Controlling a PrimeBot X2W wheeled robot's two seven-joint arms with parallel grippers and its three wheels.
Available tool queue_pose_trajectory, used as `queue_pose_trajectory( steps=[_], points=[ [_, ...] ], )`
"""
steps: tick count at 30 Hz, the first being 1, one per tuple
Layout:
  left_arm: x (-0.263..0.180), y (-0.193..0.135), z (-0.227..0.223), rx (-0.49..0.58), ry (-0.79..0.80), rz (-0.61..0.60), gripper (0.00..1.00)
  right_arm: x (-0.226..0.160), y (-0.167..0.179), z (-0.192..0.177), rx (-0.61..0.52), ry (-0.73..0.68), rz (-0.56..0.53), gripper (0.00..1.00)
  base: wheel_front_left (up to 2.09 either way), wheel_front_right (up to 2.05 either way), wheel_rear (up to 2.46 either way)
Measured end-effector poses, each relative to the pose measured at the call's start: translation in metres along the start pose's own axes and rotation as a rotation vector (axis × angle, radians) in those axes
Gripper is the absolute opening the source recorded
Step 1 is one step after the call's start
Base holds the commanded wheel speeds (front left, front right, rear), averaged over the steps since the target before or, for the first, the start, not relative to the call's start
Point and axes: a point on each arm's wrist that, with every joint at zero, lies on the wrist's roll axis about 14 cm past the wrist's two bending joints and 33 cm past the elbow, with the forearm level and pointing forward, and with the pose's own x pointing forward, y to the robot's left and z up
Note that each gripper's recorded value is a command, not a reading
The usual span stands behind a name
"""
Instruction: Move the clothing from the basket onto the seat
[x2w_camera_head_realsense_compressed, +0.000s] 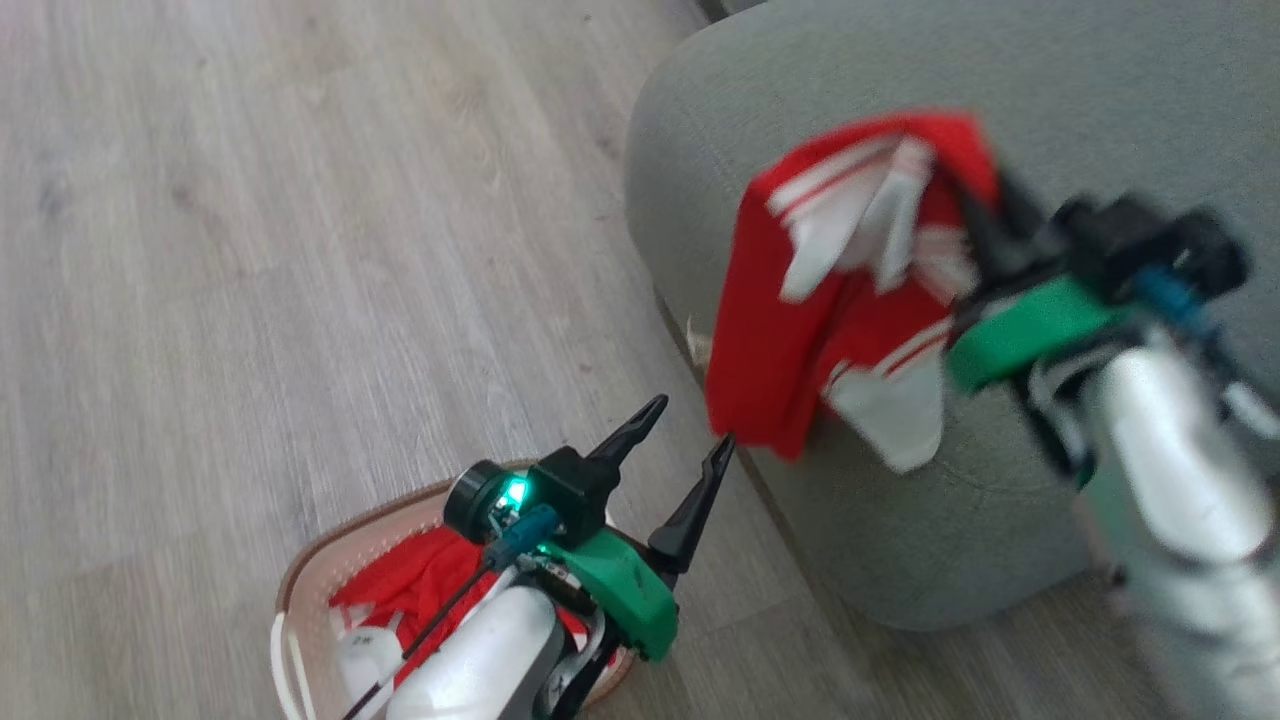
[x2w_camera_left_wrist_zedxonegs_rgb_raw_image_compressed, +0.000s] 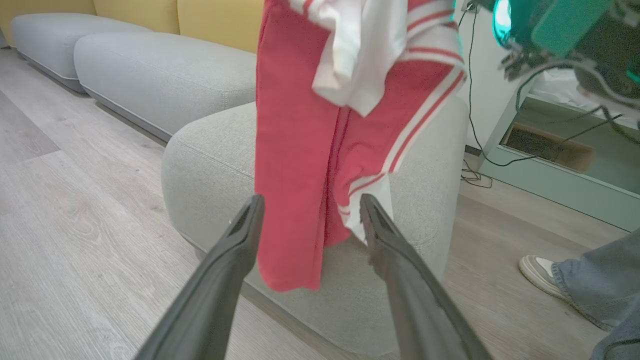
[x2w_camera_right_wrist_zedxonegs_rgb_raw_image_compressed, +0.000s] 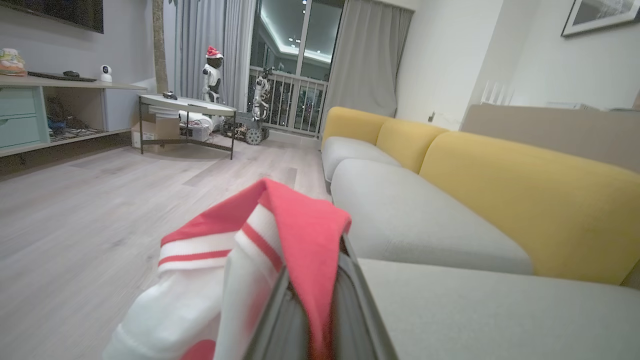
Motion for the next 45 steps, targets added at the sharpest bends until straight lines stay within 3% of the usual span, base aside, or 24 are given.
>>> queue_pose_trajectory(
  steps=[7,17,28,36,41,45],
  points=[
    [0.004,0.032,0.008,0.019,-0.04,0.056,1.0,0.068,-0.037,0.036,-0.04,-0.088,-0.052,0.0,0.0,0.0,0.0],
    [0.001,0.097,-0.003,0.021,-0.057,0.163,1.0,0.163,-0.089,0.048,-0.13,-0.101,-0.132,0.0,0.0,0.0,0.0],
    [-0.011,0.155,-0.041,0.008,-0.016,0.258,1.0,0.219,-0.139,0.016,-0.236,-0.082,-0.267,0.0,0.0,0.0,0.0],
    [-0.017,0.18,-0.073,-0.005,0.034,0.297,1.0,0.219,-0.124,-0.104,-0.179,0.142,-0.28,0.0,0.0,0.0,0.0],
    [-0.018,0.182,-0.085,-0.022,0.051,0.3,1.0,0.175,-0.083,-0.204,-0.102,0.38,-0.23,0.0,0.0,0.0,0.0],
    [-0.017,0.182,-0.086,-0.022,0.054,0.301,1.0,0.151,-0.068,-0.232,-0.074,0.459,-0.212,0.0,0.0,0.0,0.0]
  ],
)
